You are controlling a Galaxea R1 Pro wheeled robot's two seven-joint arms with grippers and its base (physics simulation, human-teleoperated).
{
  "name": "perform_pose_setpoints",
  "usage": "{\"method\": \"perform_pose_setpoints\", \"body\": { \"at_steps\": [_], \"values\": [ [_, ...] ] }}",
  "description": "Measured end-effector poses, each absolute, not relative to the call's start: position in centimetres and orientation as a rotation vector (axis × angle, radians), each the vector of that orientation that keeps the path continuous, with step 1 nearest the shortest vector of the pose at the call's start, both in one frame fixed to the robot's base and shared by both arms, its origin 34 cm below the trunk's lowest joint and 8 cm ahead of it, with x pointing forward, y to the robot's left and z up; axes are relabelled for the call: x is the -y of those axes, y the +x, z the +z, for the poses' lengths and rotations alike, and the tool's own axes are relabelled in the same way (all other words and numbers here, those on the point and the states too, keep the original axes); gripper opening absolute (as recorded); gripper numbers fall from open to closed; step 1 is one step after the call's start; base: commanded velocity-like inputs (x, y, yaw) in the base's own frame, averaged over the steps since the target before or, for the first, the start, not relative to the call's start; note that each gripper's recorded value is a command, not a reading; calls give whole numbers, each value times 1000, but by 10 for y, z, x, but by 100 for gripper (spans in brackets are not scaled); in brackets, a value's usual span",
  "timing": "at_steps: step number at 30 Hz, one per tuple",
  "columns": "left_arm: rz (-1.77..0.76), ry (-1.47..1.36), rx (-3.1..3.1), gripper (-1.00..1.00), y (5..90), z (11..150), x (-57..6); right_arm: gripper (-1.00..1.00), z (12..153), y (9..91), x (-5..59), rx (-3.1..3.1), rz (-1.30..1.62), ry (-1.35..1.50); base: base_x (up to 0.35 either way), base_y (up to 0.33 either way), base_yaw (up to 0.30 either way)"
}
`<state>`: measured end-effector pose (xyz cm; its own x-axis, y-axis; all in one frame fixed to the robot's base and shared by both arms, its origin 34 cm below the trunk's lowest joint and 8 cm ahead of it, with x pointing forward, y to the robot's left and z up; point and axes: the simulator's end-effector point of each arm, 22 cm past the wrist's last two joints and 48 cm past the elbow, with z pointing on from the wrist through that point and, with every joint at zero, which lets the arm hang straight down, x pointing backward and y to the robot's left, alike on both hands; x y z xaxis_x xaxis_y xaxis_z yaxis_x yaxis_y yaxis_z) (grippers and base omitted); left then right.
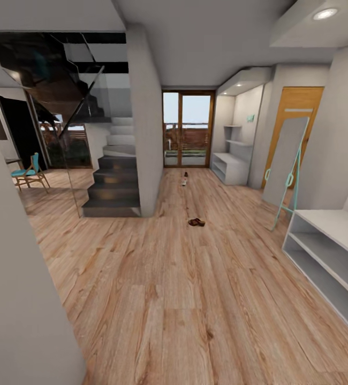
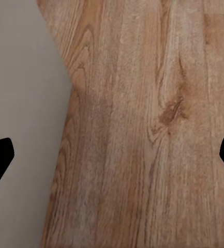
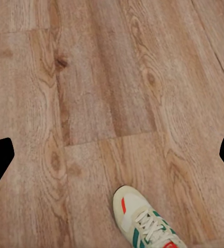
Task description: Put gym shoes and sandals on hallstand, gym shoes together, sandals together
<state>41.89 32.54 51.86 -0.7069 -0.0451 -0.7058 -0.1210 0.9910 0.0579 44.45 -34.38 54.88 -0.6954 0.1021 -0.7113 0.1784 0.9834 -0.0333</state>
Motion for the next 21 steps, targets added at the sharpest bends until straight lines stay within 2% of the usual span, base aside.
{"method": "perform_pose_setpoints", "body": {
  "at_steps": [7,21],
  "values": [
    [127,-114,-2355,100,419,519,-325,100,549,445,343,-2343,-126,192,158,0,-11],
    [129,-115,-2351,100,420,520,-327,100,554,449,343,-2317,-126,187,312,0,-1]
  ]
}}
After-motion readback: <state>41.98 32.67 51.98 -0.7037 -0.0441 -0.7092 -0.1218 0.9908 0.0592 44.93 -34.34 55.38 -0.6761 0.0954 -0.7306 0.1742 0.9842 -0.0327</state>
